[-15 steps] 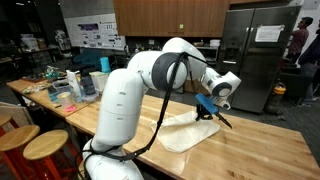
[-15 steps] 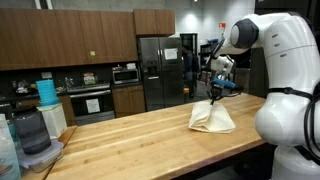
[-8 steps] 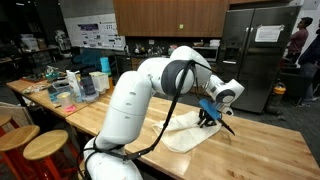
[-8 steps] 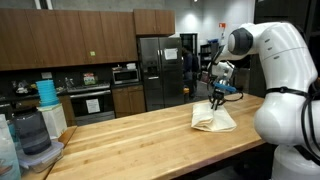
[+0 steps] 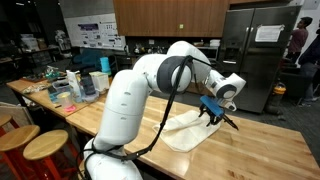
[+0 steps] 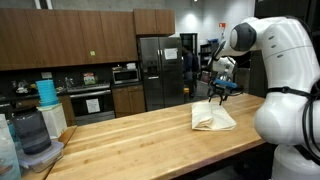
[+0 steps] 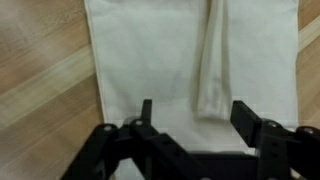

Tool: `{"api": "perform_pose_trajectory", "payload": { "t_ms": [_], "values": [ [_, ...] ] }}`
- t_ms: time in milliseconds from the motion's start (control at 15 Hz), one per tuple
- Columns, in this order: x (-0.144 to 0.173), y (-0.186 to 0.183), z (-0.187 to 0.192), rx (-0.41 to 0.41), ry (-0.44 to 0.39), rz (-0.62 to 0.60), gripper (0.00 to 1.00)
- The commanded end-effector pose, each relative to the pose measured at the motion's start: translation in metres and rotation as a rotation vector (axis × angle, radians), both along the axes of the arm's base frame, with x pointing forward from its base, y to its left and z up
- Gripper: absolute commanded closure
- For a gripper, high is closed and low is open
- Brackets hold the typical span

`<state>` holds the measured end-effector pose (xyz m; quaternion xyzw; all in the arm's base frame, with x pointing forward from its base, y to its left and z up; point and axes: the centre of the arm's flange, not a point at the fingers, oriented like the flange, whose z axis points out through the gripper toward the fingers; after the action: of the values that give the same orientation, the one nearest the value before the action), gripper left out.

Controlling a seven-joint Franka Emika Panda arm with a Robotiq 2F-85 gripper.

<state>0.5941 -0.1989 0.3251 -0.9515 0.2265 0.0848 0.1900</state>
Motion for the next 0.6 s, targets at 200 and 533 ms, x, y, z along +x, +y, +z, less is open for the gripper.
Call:
{"api": "perform_pose_trajectory", "payload": {
  "t_ms": [200, 533],
  "values": [
    [-0.038, 0.005, 0.049, -0.090, -0.093, -0.054, 0.00],
    [-0.031, 0.014, 0.038, -0.212, -0.079, -0.142, 0.00]
  ]
}}
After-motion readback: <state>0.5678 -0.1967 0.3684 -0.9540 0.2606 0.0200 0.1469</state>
